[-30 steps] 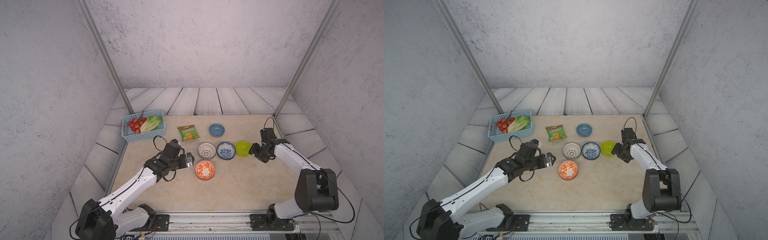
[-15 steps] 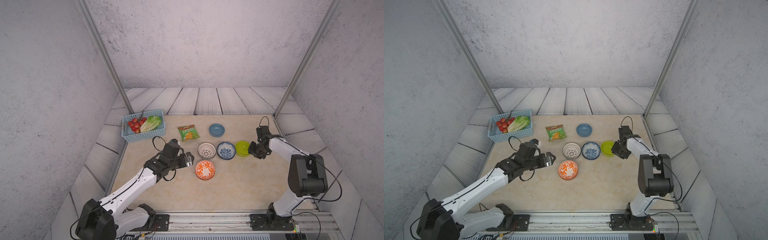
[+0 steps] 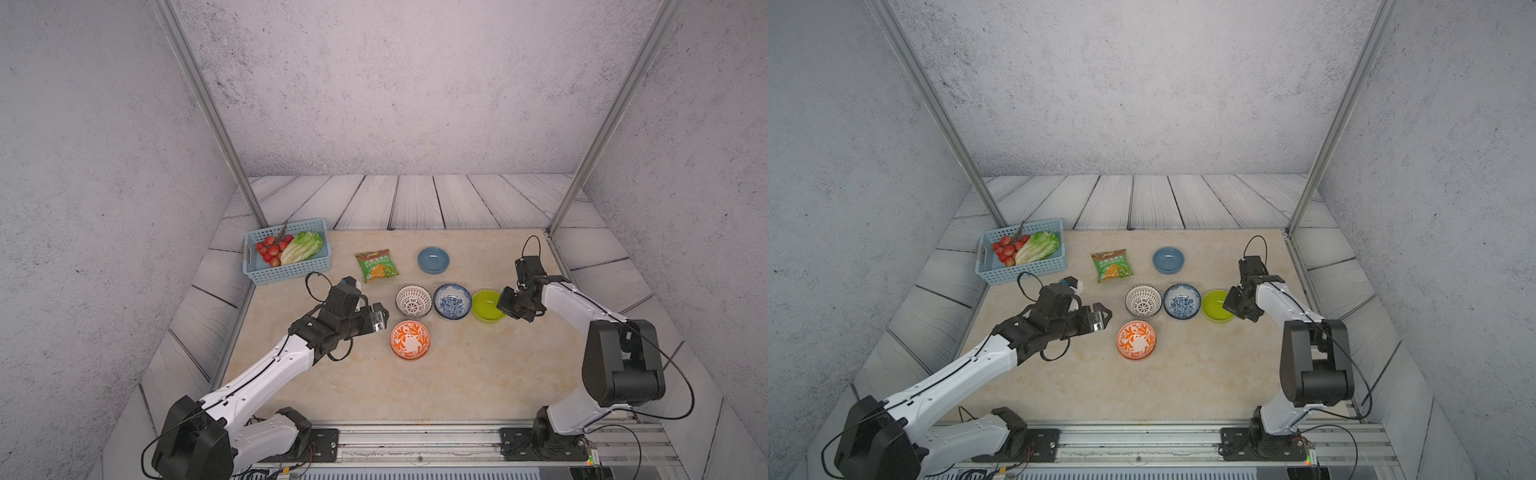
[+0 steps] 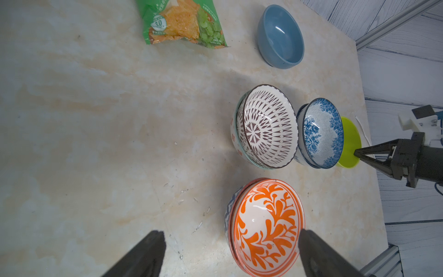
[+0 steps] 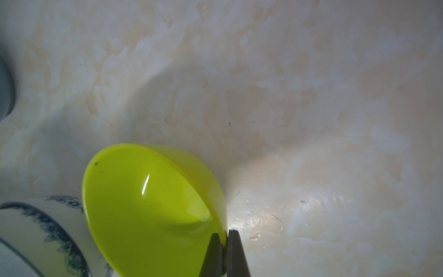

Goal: Stack the bowls
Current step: Pick up the bowl from the center of the board, then place the bowl at the center of the board.

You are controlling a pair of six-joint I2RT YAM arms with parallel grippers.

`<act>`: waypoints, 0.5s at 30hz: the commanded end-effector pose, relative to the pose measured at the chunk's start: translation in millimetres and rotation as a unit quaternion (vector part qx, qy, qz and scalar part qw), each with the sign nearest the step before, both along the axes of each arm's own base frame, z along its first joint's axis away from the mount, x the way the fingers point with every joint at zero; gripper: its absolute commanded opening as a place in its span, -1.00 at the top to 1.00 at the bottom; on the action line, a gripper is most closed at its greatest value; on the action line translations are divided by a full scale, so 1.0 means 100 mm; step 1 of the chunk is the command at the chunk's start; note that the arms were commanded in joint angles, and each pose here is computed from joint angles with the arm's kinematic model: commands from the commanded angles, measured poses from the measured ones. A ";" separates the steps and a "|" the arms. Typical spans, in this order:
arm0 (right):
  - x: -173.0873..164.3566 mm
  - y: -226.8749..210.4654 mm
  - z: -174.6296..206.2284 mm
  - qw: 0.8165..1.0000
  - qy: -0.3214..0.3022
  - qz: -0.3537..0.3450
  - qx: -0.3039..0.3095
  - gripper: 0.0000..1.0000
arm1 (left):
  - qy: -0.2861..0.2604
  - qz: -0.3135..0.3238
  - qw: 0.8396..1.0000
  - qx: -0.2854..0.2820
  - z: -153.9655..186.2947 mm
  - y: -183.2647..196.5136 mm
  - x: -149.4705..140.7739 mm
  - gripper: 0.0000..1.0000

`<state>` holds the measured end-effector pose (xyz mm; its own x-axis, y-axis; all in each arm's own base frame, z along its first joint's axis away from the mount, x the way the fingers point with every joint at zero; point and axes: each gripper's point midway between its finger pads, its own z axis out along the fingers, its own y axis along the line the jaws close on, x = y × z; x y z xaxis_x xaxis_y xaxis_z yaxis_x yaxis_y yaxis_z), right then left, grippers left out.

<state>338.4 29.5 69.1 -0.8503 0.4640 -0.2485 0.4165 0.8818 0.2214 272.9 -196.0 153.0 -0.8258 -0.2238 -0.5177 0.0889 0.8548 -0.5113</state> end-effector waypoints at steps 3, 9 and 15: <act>-0.40 0.01 0.00 1.000 0.029 0.004 0.009 1.00 | 0.005 0.004 1.000 0.002 -0.05 0.03 0.00 -0.85; -0.78 0.06 0.10 0.999 0.025 0.006 0.030 1.00 | 0.006 0.000 1.000 -0.001 -0.04 0.02 -0.01 -0.86; -1.06 0.22 0.16 0.997 0.022 0.011 0.074 1.00 | 0.008 -0.001 1.000 -0.002 -0.05 0.01 -0.01 -0.88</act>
